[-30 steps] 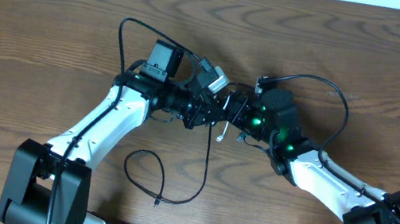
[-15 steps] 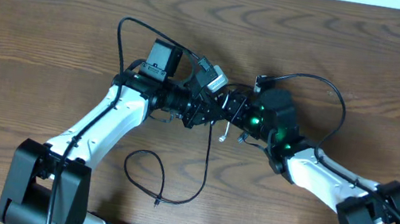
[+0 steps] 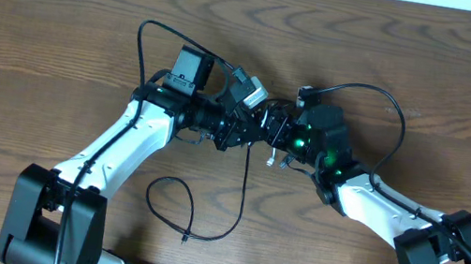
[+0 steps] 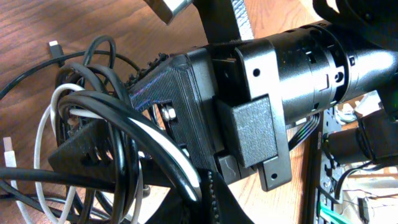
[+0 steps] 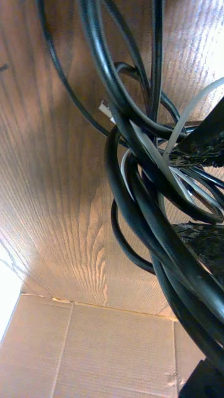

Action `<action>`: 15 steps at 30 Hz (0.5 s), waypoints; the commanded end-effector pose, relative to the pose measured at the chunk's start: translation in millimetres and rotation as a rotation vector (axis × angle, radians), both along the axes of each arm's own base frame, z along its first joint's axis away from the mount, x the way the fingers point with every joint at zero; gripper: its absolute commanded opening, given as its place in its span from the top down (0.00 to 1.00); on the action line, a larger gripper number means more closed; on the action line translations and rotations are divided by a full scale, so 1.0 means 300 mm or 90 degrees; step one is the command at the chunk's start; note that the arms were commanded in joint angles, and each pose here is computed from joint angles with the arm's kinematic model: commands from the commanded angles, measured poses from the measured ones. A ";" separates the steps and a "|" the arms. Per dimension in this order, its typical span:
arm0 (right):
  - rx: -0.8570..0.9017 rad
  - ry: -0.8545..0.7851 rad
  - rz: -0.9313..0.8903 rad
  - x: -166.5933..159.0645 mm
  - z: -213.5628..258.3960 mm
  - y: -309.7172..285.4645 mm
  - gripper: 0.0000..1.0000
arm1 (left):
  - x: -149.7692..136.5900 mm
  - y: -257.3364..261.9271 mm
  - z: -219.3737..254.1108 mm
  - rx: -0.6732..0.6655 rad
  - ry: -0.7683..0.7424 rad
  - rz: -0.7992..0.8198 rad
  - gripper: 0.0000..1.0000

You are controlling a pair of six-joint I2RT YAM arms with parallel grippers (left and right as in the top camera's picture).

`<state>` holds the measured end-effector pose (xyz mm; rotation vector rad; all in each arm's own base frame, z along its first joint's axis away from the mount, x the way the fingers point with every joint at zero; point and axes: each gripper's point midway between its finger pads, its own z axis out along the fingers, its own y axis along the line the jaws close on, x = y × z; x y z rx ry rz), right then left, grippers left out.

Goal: Untangle cables

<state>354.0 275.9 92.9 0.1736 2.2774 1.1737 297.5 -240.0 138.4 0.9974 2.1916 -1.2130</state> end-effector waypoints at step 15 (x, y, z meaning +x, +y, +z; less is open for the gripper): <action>0.035 -0.053 0.111 -0.021 -0.031 0.092 0.75 | -0.020 -0.025 0.028 -0.024 -0.013 -0.030 0.92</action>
